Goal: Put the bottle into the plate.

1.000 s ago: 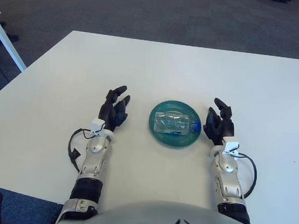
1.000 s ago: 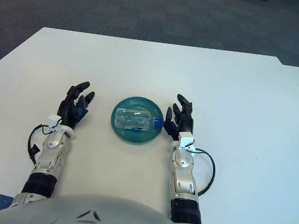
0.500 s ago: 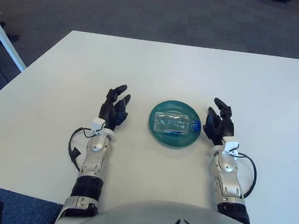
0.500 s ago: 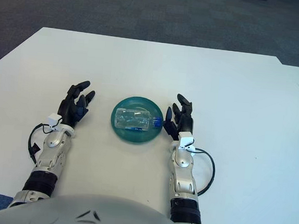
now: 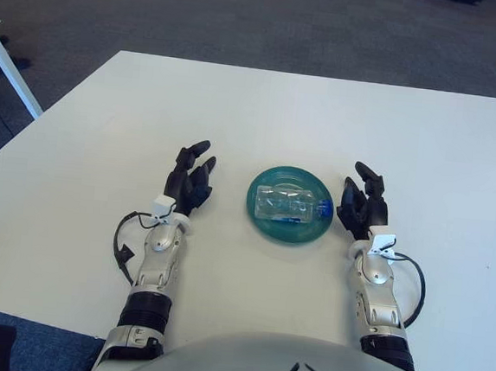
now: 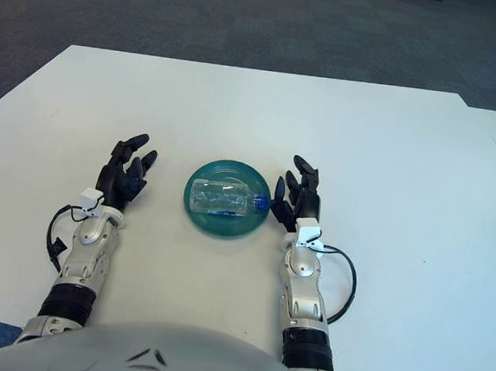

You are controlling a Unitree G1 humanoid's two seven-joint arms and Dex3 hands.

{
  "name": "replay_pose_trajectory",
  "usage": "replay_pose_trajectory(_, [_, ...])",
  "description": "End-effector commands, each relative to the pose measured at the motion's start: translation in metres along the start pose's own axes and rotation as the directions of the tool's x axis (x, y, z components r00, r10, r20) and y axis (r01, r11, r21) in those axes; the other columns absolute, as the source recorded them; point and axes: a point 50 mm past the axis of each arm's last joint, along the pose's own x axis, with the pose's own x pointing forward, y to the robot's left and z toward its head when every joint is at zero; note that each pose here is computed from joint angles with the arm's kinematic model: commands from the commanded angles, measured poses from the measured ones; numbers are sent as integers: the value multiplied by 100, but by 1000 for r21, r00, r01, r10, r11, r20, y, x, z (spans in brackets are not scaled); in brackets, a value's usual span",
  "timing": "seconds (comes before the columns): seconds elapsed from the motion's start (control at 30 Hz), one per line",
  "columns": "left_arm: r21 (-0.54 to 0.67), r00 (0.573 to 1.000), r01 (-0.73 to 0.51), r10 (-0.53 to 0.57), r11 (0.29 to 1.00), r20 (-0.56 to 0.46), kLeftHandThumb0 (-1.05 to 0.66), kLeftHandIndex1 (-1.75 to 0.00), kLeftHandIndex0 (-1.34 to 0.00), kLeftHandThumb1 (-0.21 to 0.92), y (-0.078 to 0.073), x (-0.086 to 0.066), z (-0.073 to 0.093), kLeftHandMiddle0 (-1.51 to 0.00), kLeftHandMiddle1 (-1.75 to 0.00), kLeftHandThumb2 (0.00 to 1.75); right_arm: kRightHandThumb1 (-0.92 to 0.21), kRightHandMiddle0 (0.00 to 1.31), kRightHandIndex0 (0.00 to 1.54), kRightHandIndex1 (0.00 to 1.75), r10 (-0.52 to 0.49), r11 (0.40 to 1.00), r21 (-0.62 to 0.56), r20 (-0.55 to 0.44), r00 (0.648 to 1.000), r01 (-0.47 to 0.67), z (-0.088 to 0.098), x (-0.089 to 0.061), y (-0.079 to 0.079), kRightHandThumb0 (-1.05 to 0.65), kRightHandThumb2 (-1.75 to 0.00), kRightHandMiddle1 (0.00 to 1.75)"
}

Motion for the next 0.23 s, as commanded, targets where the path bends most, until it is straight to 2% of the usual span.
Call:
replay_pose_trajectory(0.0, [22,989,-28,31,999,-142,-72,-79,-16,92,7,-12,-26,-61,-2,64,-92,0,45,1,-1,1000,-18,-121,993,-1,-21,-10,-1,-62,-71,65])
replay_pose_trajectory(0.2, [33,989,-24,29,999,-148,-75,-78,-13,92,6,-13,-25,-59,-1,66,-92,0,46,1,-4,1000,-12,-122,993,2,-21,-11,-1,-61,-71,66])
